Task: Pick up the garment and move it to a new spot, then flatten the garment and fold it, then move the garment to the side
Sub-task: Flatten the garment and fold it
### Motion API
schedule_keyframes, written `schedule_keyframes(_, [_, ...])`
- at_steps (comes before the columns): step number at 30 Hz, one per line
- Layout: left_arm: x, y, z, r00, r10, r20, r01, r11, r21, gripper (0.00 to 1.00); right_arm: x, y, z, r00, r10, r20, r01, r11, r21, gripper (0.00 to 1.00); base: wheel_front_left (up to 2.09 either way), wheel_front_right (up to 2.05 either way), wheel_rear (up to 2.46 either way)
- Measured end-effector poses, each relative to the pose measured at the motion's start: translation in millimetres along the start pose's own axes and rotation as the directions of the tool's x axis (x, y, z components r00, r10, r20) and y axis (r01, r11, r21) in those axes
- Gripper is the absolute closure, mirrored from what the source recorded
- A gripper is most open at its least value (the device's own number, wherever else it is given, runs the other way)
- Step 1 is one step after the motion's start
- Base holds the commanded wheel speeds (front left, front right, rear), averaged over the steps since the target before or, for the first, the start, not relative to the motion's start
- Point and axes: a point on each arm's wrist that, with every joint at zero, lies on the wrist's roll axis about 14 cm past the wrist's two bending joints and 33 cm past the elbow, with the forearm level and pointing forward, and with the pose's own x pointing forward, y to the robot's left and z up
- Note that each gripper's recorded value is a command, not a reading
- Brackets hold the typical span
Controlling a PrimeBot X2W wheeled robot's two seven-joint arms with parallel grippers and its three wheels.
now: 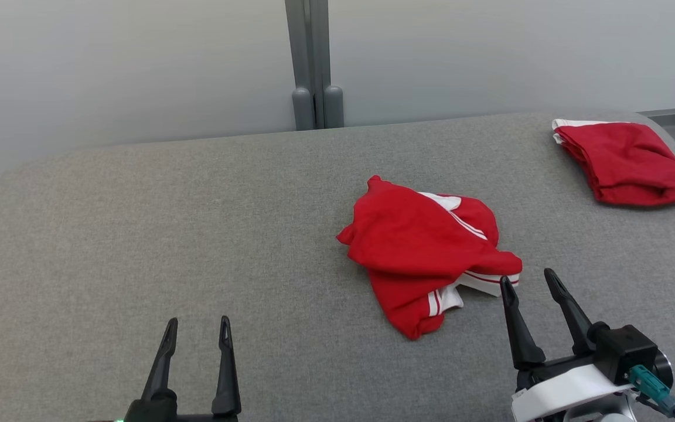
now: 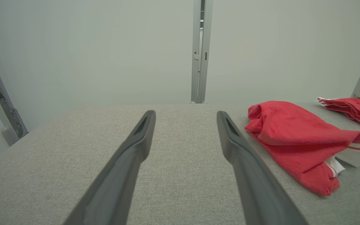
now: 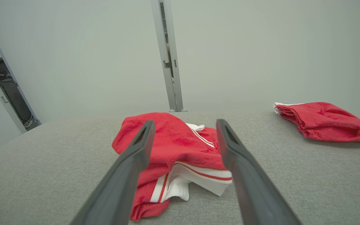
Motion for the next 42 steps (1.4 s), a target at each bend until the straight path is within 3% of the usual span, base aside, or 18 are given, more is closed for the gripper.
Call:
schedule_keyframes(8, [3, -4, -3, 1.000, -0.015, -0.007, 0.015, 1.000, 0.002, 0.00, 3, -12, -12, 0.999, -0.029, -0.038, 0.031, 0.998, 0.054, 0.00, 0.00, 0.00, 0.00])
schedule_keyframes(17, [10, -13, -17, 0.997, -0.049, -0.053, 0.048, 0.999, -0.004, 0.00, 25, -58, -43, 0.984, -0.107, -0.144, 0.132, 0.974, 0.182, 0.00, 0.00, 0.00, 0.00])
schedule_keyframes(22, [21, -17, -23, 0.996, -0.065, -0.066, 0.065, 0.998, -0.007, 0.00, 39, -70, -64, 0.968, -0.133, -0.213, 0.199, 0.922, 0.333, 0.00, 0.00, 0.00, 0.00])
schedule_keyframes(32, [35, -22, -34, 0.993, -0.082, -0.089, 0.081, 0.997, -0.016, 0.00, 59, -54, -95, 0.930, -0.014, -0.368, 0.243, 0.774, 0.585, 0.00, 0.00, 0.00, 0.00])
schedule_keyframes(33, [36, -21, -35, 0.993, -0.081, -0.090, 0.080, 0.997, -0.015, 0.00, 61, -49, -96, 0.927, 0.008, -0.375, 0.241, 0.754, 0.611, 0.07, 0.00, 0.00, 0.00])
schedule_keyframes(35, [37, -20, -36, 0.992, -0.077, -0.095, 0.076, 0.997, -0.015, 0.00, 65, -40, -95, 0.925, 0.048, -0.377, 0.221, 0.739, 0.636, 1.00, 0.00, 0.00, 0.00])
schedule_keyframes(39, [39, -18, -38, 0.993, -0.069, -0.099, 0.068, 0.998, -0.012, 0.00, 70, -39, -87, 0.934, 0.069, -0.351, 0.191, 0.733, 0.653, 1.00, 0.00, 0.00, 0.00])
schedule_keyframes(42, [40, -20, -39, 0.993, -0.071, -0.099, 0.070, 0.997, -0.013, 0.00, 80, -50, -68, 0.955, 0.048, -0.292, 0.157, 0.752, 0.640, 1.00, 0.00, 0.00, 0.00])
